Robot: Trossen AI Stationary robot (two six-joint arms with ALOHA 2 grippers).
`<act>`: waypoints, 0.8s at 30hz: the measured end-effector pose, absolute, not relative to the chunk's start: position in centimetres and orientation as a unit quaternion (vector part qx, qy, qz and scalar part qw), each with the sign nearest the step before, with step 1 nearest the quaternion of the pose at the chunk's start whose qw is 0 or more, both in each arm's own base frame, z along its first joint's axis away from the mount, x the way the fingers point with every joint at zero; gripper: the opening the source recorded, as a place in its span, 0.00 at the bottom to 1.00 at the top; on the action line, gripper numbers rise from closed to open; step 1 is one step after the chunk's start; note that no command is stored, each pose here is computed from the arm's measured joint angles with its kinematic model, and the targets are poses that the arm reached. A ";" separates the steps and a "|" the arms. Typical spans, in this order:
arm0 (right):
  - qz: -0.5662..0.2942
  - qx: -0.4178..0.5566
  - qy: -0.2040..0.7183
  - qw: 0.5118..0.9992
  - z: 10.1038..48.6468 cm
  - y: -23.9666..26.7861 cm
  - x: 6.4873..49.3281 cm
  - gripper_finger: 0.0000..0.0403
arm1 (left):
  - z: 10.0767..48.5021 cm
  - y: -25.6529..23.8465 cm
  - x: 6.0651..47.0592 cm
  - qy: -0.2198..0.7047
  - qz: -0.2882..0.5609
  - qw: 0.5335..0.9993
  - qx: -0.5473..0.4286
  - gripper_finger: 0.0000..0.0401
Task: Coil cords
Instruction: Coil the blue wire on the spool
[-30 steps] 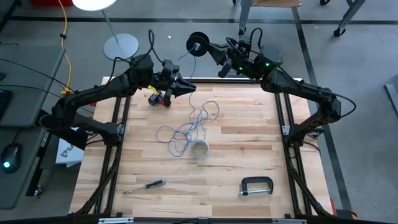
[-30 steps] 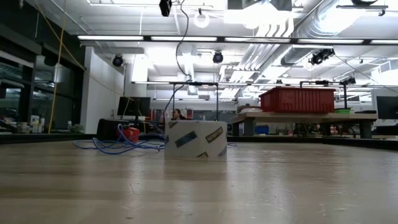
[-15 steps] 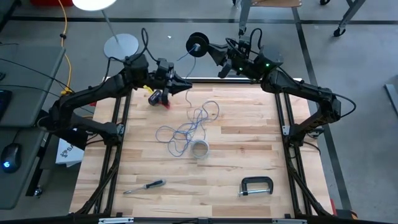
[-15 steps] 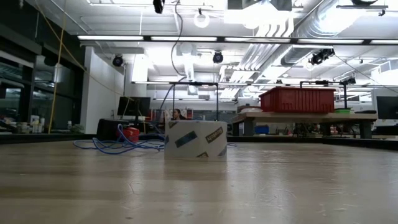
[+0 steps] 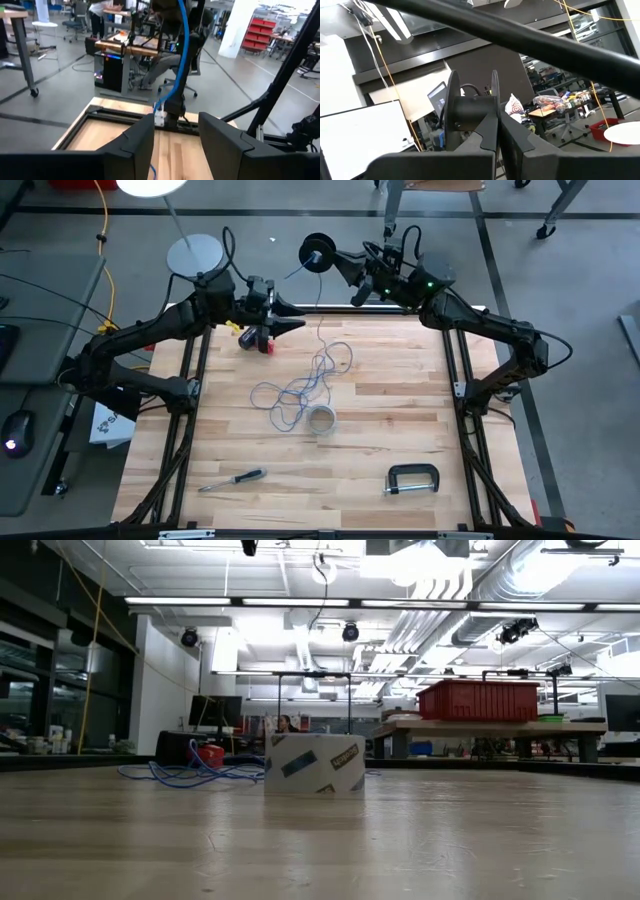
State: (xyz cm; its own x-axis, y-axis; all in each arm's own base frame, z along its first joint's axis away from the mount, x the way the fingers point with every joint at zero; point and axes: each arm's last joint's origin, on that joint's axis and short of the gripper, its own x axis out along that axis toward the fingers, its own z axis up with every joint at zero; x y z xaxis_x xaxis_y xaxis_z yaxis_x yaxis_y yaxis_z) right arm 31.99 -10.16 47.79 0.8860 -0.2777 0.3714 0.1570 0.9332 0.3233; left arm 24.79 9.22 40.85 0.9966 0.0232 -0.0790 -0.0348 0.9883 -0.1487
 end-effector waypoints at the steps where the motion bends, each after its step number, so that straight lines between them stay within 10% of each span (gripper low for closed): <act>1: -0.113 0.144 -0.210 0.960 47.8 -10.2 32.0 0.00 | 40.8 9.2 24.9 0.038 0.014 0.996 -0.075 0.38; 24: -0.113 0.144 -0.210 0.960 47.8 -10.2 32.0 0.00 | 39.9 9.2 26.9 0.039 0.038 0.998 -0.024 0.38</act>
State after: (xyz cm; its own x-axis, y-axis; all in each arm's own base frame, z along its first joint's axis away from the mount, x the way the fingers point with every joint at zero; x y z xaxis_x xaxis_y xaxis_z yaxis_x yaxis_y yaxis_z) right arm 31.99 -10.16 47.79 0.8862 -0.2770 0.3714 0.1562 0.9333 0.3234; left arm 26.93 9.22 39.86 0.9941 0.0748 -0.0792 -0.0785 0.9959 -0.0452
